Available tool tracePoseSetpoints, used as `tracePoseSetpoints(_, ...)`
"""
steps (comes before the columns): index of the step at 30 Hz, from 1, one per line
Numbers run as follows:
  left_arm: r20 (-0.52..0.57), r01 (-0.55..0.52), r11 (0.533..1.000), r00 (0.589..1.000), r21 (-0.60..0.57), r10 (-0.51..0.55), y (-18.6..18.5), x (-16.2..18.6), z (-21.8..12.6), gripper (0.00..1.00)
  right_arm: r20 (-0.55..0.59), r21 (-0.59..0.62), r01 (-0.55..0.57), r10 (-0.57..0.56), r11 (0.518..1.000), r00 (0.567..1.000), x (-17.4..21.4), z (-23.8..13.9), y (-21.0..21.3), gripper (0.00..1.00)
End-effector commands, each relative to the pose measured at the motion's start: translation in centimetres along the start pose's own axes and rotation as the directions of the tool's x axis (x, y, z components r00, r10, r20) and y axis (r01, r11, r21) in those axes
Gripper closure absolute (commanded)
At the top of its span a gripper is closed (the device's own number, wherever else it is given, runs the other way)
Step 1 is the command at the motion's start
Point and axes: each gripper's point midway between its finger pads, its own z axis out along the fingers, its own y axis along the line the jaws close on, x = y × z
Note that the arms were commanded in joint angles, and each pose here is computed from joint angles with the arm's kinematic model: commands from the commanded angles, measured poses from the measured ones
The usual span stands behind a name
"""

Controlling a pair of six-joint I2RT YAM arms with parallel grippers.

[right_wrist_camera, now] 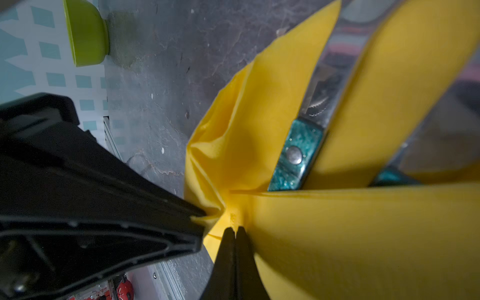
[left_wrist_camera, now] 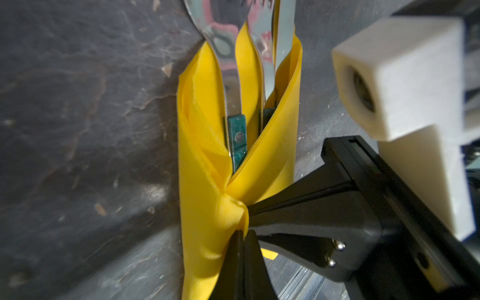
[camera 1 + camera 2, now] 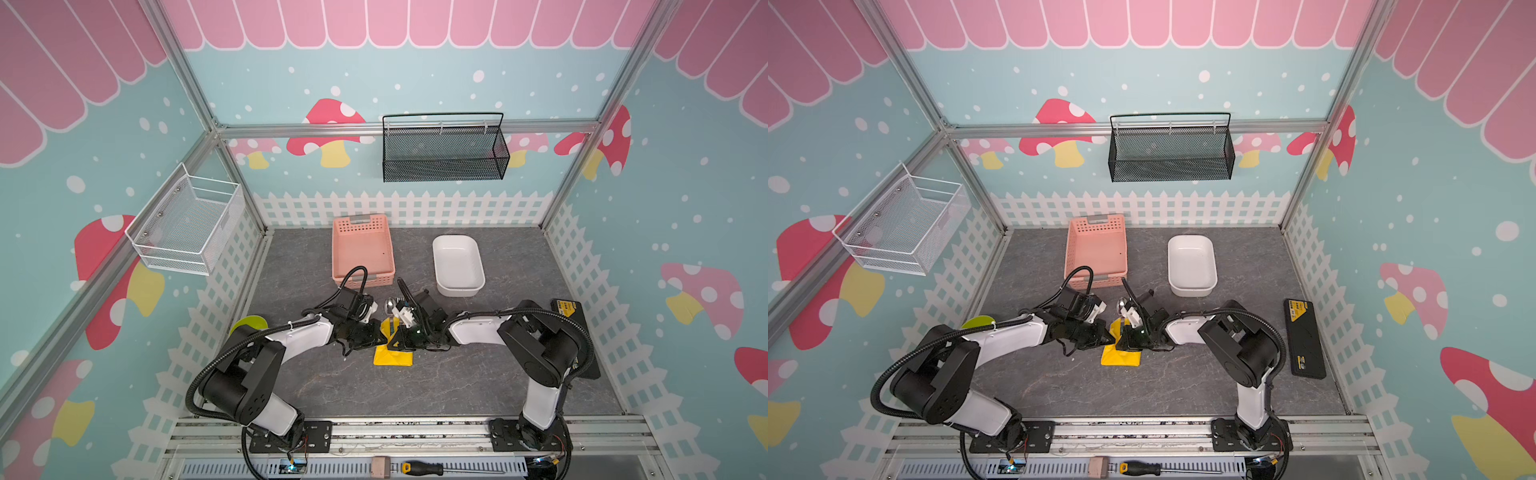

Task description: Place the utensils on the paper napkin and roll it up

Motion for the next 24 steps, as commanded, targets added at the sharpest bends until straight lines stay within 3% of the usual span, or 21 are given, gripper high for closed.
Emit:
tracePoseSetpoints(1,-0.018,-0.011,1.000,1.000,0.004,0.011,-0.5,-0.1,0.6,0.98,-0.022,0.025,-0.012,0.013,1.000,1.000,0.6,0.6,-0.7,1.00)
tracePoseSetpoints(16,-0.106,0.034,0.993,0.993,-0.111,-0.046,2.3,1.3,2.2,0.99,-0.006,0.001,0.015,-0.015,1.000,1.000,0.0,0.3,0.3,1.00)
tracePoseSetpoints(24,-0.114,0.035,0.990,0.992,-0.139,-0.051,3.0,1.7,2.2,0.99,0.071,0.002,0.061,-0.061,0.998,0.996,-0.8,-2.3,1.7,1.00)
